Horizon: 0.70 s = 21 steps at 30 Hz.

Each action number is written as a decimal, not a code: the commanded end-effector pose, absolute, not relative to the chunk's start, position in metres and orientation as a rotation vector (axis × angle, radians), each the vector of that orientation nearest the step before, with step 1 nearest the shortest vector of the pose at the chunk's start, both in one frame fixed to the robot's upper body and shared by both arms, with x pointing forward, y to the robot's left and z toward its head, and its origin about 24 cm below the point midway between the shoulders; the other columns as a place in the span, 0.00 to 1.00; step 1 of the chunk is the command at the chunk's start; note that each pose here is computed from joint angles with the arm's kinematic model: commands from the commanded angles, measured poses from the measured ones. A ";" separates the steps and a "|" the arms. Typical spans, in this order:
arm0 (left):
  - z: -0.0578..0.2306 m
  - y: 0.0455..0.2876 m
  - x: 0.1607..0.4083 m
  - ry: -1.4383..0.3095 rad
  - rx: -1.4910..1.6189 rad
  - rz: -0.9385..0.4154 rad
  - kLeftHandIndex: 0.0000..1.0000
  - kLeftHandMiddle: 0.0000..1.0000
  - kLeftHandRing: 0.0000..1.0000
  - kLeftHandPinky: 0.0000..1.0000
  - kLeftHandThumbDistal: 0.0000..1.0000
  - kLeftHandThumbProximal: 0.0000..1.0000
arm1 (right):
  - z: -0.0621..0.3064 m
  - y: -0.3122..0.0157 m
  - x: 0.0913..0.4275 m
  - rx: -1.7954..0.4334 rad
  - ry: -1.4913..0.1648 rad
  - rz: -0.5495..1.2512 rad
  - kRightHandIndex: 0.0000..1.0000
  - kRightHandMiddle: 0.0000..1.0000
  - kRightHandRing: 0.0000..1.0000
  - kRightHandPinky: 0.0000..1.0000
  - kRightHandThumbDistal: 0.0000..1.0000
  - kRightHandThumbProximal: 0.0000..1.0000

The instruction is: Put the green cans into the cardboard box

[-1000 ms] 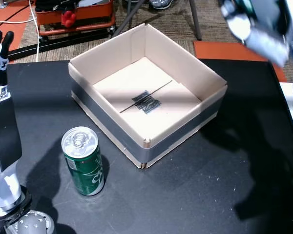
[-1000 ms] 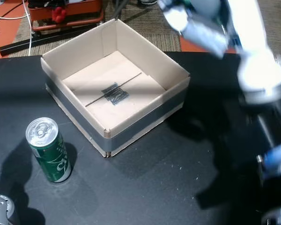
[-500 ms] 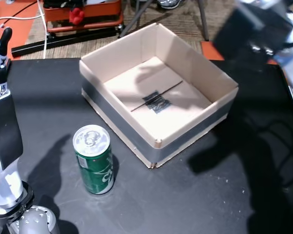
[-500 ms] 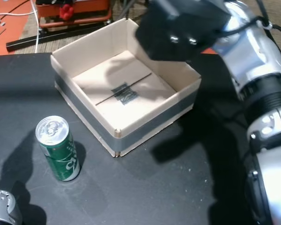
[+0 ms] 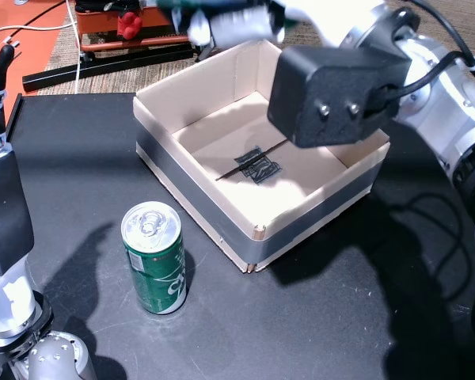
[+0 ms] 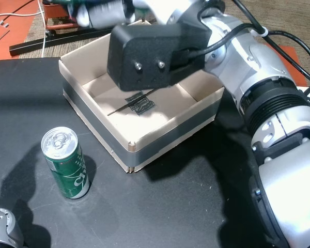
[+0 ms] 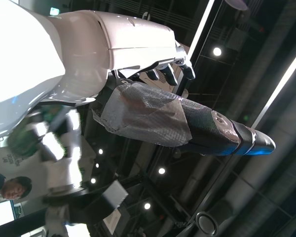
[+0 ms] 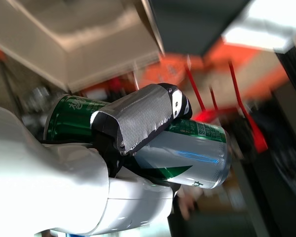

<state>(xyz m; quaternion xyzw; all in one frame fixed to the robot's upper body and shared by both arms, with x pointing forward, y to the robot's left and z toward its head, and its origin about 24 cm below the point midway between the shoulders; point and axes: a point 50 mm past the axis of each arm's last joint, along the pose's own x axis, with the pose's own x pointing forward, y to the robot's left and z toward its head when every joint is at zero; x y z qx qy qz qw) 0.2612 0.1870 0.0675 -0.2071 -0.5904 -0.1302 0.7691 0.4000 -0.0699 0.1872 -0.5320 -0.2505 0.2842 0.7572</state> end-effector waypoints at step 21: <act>0.061 0.165 0.253 -1.281 -0.505 -0.234 0.92 0.91 0.87 0.93 1.00 0.82 | 0.165 -0.093 0.414 -1.448 -0.214 0.621 0.08 0.18 0.19 0.11 0.57 0.00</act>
